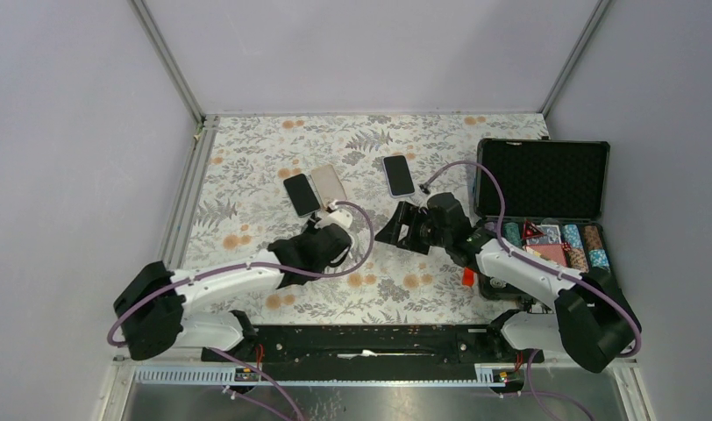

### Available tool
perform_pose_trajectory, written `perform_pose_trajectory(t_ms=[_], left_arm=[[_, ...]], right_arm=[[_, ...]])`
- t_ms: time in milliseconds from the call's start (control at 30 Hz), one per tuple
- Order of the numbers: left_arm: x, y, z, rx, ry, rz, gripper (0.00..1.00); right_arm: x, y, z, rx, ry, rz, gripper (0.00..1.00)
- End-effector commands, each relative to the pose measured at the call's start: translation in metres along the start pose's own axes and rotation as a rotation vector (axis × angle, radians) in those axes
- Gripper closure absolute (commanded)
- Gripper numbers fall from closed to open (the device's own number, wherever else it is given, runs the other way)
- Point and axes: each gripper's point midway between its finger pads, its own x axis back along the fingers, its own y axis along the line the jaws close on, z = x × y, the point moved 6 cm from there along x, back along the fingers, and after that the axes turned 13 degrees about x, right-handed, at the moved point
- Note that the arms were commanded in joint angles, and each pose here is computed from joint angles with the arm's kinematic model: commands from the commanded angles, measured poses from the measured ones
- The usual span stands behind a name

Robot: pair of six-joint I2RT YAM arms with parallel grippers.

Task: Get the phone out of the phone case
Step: Place the phone at the center of the board.

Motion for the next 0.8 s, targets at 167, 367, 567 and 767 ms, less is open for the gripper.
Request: perform_pose_trajectory(t_ms=[167,367,567,767], left_arm=[[-0.004,-0.021,-0.004,-0.275,0.062,-0.044,1.00],[-0.009,-0.021,0.004,-0.409,0.133,-0.067,1.00],[-0.002,-0.011,0.010,-0.464,0.160,-0.044,1.00],[0.010,-0.016,0.015,-0.512,0.223,0.123,0.90]], right_arm=[[0.021,-0.011,-0.011,0.021,-0.055,0.053,0.14],[0.031,-0.025,-0.011,0.023,-0.059,0.108,0.15],[0.030,-0.026,-0.009,0.020,-0.049,0.106,0.15],[0.030,-0.024,-0.011,0.015,-0.048,0.099,0.16]])
